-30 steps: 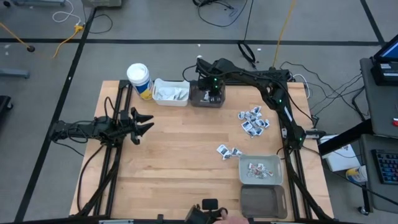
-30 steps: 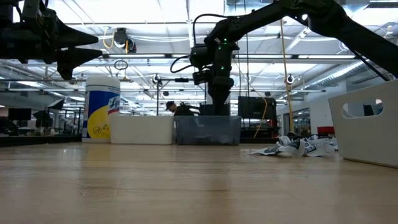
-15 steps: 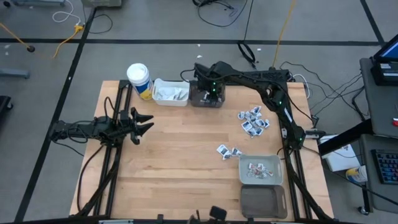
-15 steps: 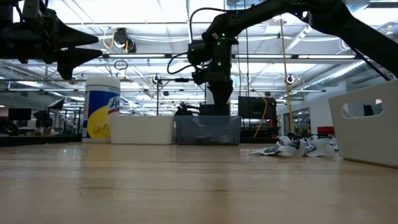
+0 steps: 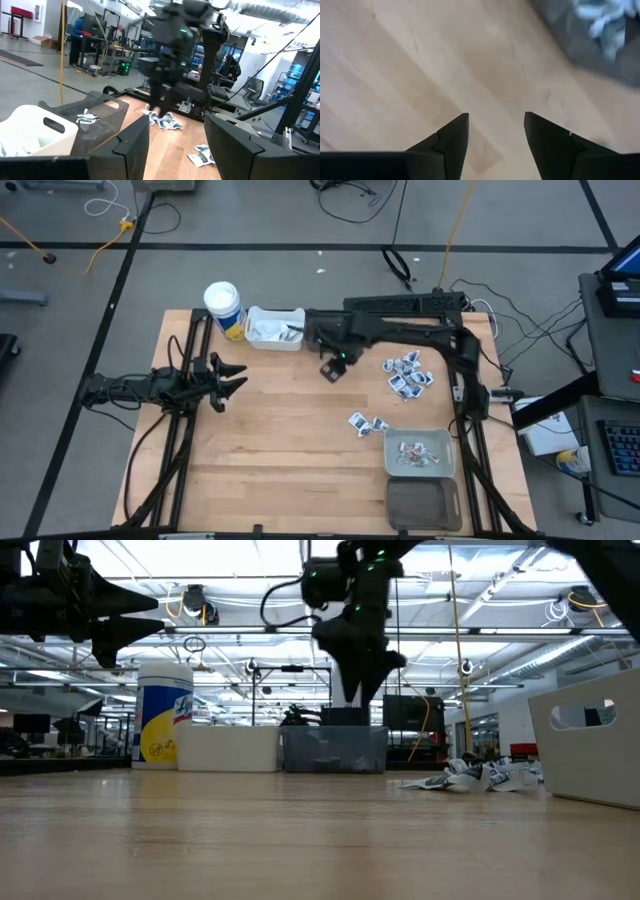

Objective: Pick & Place First Aid Supplies
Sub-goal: Put the gray towelette pack into the top black bin

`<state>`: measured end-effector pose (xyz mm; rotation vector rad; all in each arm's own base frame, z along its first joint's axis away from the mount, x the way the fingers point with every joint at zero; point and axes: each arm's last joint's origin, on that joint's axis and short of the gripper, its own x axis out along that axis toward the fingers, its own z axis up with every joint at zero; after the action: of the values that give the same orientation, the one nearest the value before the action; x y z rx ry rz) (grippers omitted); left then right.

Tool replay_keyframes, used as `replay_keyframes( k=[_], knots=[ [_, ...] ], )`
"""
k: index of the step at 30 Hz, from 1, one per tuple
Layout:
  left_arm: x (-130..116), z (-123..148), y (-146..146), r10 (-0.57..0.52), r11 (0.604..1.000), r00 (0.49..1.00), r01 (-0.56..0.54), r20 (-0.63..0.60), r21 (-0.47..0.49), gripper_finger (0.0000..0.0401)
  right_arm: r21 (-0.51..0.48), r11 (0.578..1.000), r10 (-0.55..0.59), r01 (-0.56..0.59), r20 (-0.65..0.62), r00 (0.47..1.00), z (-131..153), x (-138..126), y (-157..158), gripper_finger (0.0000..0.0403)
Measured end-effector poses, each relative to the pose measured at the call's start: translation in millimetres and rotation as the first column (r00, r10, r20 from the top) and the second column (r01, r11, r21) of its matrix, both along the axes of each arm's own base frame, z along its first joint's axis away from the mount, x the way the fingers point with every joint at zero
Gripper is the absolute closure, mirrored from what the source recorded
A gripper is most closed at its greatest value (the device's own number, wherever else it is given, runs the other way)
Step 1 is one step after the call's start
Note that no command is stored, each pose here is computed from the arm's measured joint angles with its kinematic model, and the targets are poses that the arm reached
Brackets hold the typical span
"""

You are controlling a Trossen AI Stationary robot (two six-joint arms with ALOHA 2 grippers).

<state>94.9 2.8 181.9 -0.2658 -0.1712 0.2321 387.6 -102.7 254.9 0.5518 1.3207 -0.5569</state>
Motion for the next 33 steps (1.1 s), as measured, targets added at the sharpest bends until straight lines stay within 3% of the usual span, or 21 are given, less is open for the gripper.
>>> replay_keyframes(
  k=[9,20,26,33],
  knots=[
    [0,0,0,0.0,1.0,1.0,0.0,0.0,0.0,0.0205,0.038,0.997,-0.07,0.071,-0.045,0.997,-18,-27,67,0.0209],
    [0,0,0,0.0,1.0,1.0,0.0,0.0,0.0,0.0205,0.082,0.992,-0.089,0.096,-0.083,0.993,-33,-38,126,0.0208],
    [0,0,0,0.0,1.0,1.0,0.0,0.0,0.0,0.0205,0.083,0.993,-0.078,0.084,-0.082,0.994,-38,-40,135,0.0208],
    [0,0,0,0.0,1.0,1.0,0.0,0.0,0.0,0.0205,0.103,0.988,-0.104,0.111,-0.066,0.992,-68,-45,134,0.0208]
  ],
)
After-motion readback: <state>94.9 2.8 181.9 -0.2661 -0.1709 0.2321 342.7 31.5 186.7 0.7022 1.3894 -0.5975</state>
